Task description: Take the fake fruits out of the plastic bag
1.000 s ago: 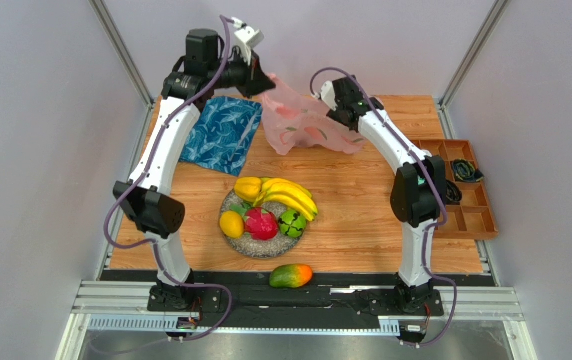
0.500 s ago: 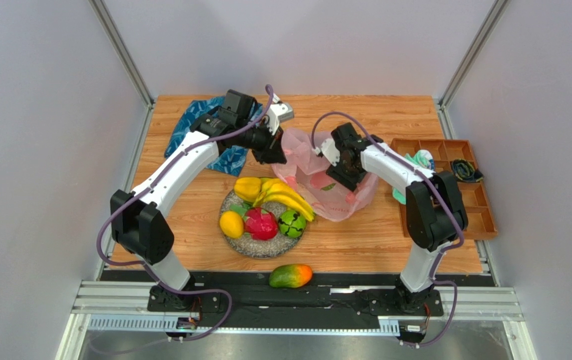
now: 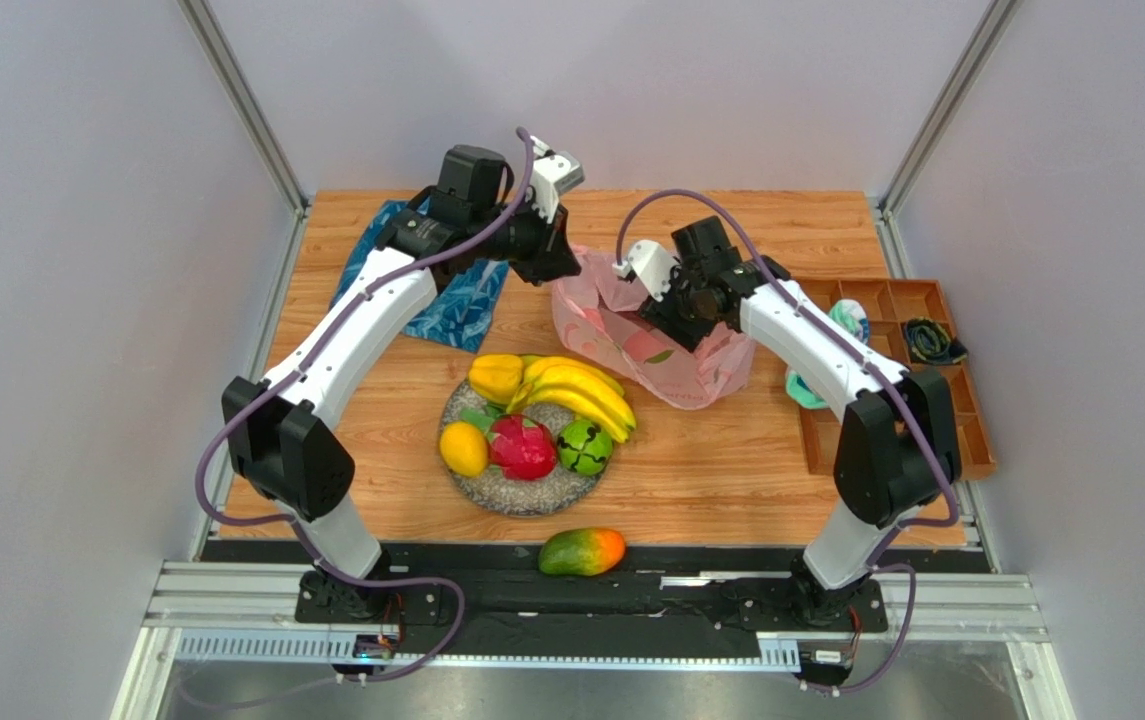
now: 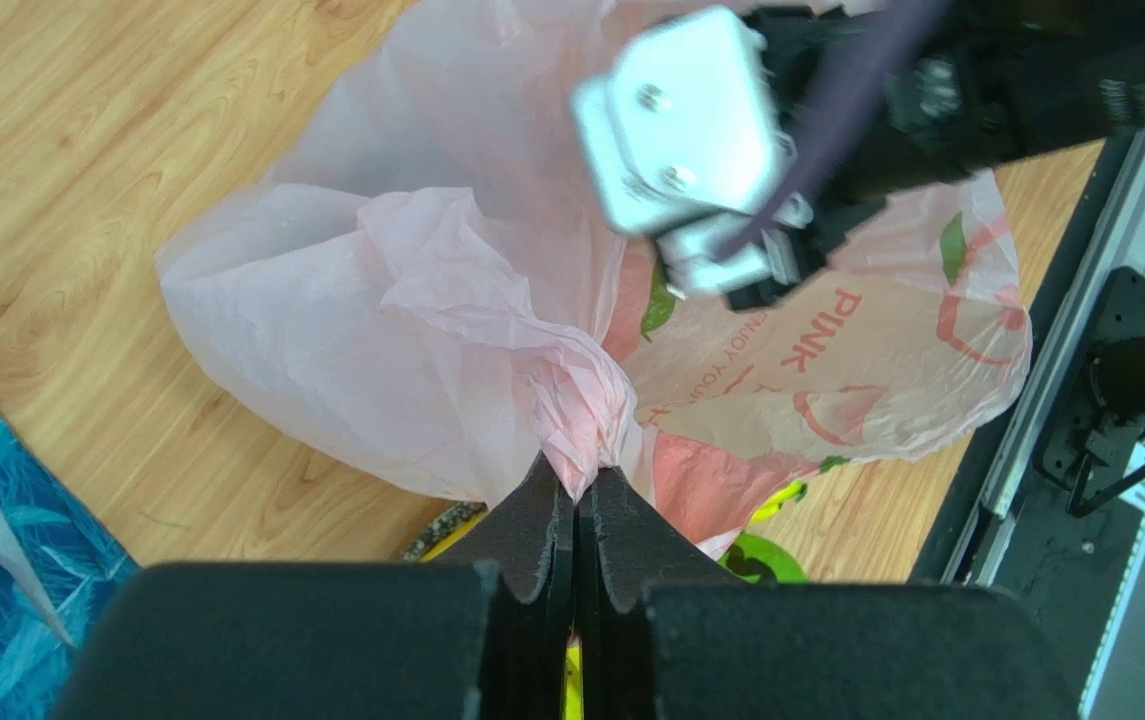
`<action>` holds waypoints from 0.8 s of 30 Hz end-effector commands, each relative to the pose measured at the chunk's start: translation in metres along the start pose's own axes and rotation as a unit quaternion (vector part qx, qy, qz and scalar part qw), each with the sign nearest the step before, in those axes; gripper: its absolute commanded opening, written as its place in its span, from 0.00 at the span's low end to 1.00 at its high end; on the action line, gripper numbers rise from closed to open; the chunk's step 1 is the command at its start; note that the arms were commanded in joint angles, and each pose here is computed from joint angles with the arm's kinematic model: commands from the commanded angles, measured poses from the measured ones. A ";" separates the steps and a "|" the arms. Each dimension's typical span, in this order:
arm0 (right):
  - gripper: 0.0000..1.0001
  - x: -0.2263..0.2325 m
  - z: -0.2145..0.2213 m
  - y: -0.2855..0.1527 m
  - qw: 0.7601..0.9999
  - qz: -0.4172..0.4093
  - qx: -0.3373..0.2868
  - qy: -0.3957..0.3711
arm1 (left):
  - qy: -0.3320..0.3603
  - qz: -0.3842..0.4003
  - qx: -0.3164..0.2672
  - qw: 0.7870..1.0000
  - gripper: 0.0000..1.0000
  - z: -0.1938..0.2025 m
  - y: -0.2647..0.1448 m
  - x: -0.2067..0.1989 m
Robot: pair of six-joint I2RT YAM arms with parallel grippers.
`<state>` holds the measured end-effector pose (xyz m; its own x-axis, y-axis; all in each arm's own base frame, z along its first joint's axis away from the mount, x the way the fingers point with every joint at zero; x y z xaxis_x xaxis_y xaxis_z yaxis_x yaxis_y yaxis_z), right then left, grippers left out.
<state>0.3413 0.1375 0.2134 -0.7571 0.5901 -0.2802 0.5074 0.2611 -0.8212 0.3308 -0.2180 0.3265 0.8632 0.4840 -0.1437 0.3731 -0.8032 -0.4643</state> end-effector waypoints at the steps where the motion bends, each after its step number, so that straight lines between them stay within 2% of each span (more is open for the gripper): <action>1: 0.49 0.015 -0.008 -0.034 0.987 -0.091 -0.089 -0.096 | -0.023 -0.011 -0.035 0.999 0.00 -0.021 0.001 0.010; 4: 0.45 0.021 -0.014 -0.023 0.982 -0.116 -0.078 -0.128 | -0.046 -0.007 -0.045 0.998 0.00 -0.025 0.001 0.018; 9: 0.38 0.000 -0.015 0.031 0.989 -0.067 0.012 -0.127 | -0.053 -0.005 -0.050 0.997 0.00 -0.025 0.000 0.023; 12: 0.37 -0.031 -0.017 0.046 0.995 0.002 0.049 -0.089 | -0.050 -0.001 -0.052 0.997 0.00 -0.024 -0.003 0.021; 14: 0.39 -0.050 -0.022 0.054 0.996 0.034 0.054 -0.055 | -0.047 0.001 -0.053 0.997 0.00 -0.024 -0.005 0.020; 17: 0.51 -0.074 -0.022 0.057 0.994 0.081 0.060 -0.036 | -0.050 0.003 -0.051 0.997 0.00 -0.020 -0.004 0.020; 18: 0.60 -0.080 -0.019 0.058 0.993 0.093 0.064 -0.033 | -0.052 0.005 -0.049 0.997 0.00 -0.017 -0.004 0.019; 20: 0.70 -0.088 -0.014 0.066 0.988 0.120 0.084 -0.038 | -0.054 0.010 -0.051 0.997 0.00 -0.017 -0.004 0.018; 21: 1.00 -0.093 -0.010 0.069 0.986 0.128 0.095 -0.040 | -0.057 0.015 -0.051 0.997 0.00 -0.016 -0.003 0.017; 24: 1.00 -0.100 0.004 0.085 0.980 0.147 0.132 -0.033 | -0.059 0.023 -0.052 0.997 0.00 -0.016 -0.001 0.017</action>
<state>0.4383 0.1076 0.1740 -0.7116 0.5472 -0.4408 0.5305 0.0071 -0.8477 0.3566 -0.2136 0.3196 0.8088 0.5197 -0.2754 0.3802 -0.8192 -0.4294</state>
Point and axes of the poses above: each gripper's point midway between its finger pads, its own y axis out along the fingers, its own x axis along the line the jaws close on, z = x × y, the point moved 9 cm from there along -y, back along the fingers, and after that the axes turned 4 degrees about y, right-handed, at the moved point
